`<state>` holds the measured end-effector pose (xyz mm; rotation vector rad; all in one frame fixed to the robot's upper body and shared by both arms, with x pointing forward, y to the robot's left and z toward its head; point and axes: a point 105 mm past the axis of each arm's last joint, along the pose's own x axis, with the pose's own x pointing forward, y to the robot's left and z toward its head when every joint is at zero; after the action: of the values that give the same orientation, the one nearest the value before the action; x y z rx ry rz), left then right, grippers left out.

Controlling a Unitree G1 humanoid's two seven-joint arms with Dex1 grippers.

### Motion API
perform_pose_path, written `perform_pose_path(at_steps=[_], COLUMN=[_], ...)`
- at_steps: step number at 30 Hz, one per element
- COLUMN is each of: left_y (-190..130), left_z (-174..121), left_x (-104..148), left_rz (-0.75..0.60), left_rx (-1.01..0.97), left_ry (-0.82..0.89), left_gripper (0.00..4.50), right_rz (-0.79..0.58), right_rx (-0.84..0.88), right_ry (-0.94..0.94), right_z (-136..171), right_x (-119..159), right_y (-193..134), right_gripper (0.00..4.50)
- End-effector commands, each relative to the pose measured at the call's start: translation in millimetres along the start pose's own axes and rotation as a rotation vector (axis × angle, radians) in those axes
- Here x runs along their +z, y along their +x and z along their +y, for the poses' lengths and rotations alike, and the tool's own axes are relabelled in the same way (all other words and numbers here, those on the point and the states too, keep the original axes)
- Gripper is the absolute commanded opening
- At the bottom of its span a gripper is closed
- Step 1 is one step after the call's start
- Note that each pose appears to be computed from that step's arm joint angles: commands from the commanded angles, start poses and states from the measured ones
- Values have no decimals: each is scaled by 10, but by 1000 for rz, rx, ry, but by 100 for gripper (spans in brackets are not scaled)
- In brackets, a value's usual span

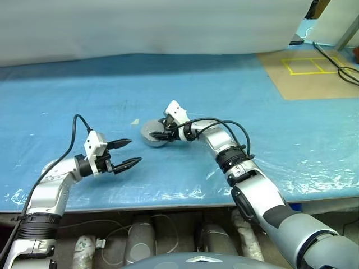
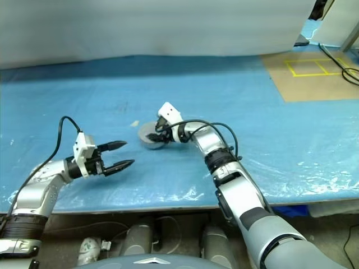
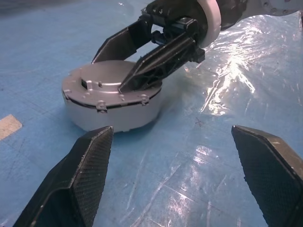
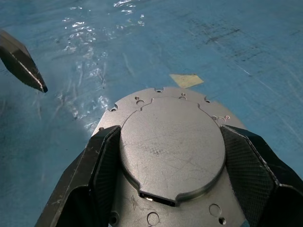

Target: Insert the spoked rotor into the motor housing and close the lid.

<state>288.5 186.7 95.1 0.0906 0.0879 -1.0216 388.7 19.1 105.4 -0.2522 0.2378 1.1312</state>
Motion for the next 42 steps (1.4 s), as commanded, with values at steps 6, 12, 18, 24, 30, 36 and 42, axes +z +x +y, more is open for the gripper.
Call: perform_pose_path(at_steps=[6,12,18,24,30,36,42], left_y=[26,13,-5,-5,5,3,11], left_z=[17,15,23,30,40,51,55], left_x=[97,92,84,83,80,72,70], left_rz=[-22,-21,-17,-17,-19,-18,-21], left_rx=[-14,-12,-9,-9,-10,-8,-7], left_ry=[43,43,43,44,44,45,45], left_gripper=[424,424,424,424,424,424,424], right_rz=[18,-7,-104,-128,-90,-75,-59], right_rx=[58,46,103,101,60,93,68], right_ry=[-30,-8,49,19,-42,-131,-121], right_z=[87,105,148,166,192,294,278], right_x=[-38,18,296,424,444,485,471], right_y=[-57,-25,-63,-48,96,152,237], right_gripper=[296,296,296,296,296,296,296])
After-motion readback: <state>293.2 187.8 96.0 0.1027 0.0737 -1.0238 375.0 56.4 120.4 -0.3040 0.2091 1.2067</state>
